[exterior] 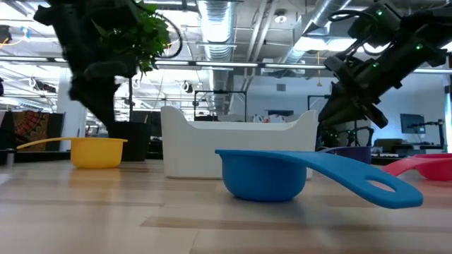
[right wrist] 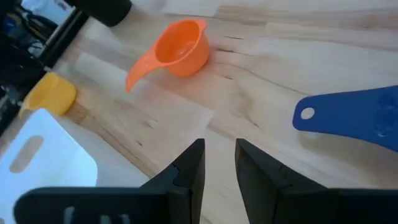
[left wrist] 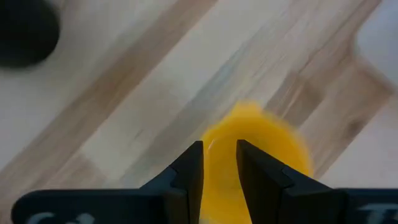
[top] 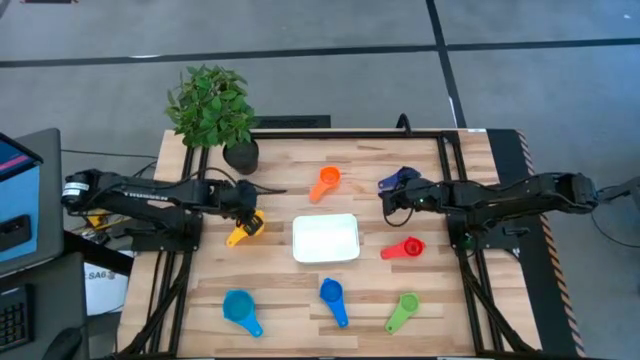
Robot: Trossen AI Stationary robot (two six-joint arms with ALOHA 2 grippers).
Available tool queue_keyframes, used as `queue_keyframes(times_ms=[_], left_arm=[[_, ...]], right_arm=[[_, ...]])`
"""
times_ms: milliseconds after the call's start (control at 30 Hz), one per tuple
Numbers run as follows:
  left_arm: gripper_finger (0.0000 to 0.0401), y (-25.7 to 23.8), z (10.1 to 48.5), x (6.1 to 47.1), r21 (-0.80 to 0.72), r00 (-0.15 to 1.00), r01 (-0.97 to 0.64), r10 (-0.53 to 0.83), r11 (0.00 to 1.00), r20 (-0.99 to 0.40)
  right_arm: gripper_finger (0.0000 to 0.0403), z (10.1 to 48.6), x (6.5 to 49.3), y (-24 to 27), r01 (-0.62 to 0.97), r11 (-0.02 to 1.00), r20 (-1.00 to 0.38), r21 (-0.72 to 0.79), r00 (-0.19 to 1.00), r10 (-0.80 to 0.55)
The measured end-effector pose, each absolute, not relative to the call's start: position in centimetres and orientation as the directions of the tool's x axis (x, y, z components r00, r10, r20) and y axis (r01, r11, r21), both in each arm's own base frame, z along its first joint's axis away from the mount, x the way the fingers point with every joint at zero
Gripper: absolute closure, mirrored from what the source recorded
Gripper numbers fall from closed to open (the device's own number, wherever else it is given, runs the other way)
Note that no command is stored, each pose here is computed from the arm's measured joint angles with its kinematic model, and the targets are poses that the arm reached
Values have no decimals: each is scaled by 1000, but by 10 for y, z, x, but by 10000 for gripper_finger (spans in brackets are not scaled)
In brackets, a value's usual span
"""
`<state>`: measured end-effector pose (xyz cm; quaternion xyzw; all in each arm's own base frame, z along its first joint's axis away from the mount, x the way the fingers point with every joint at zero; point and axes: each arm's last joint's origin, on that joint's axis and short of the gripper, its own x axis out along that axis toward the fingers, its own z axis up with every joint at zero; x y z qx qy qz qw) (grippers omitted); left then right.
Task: Nest measuring cups in basket
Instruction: Stack the yellow measuring cup into the light blue measuring cup
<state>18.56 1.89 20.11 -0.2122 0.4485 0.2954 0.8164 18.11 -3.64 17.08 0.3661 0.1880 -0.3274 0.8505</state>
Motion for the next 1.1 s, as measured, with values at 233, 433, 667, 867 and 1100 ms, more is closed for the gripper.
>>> queue_keyframes(times_ms=[233,433,667,867,1100], left_arm=[[317,19,199,182,-66,391,-668,273,741,-879],[317,29,198,190,-18,415,-603,294,798,-861],[317,41,199,226,-14,626,-452,306,892,-717],[317,49,228,255,-50,799,-355,275,934,-534],[317,57,243,289,26,748,-332,280,943,-601]], right_arm=[[290,171,179,-47,721,515,-557,463,689,-463],[290,171,179,-48,723,519,-558,456,687,-467],[290,172,178,-47,719,522,-555,458,691,-463],[293,181,174,-43,704,536,-547,465,705,-451],[309,199,150,-45,921,321,-702,219,377,-604]])
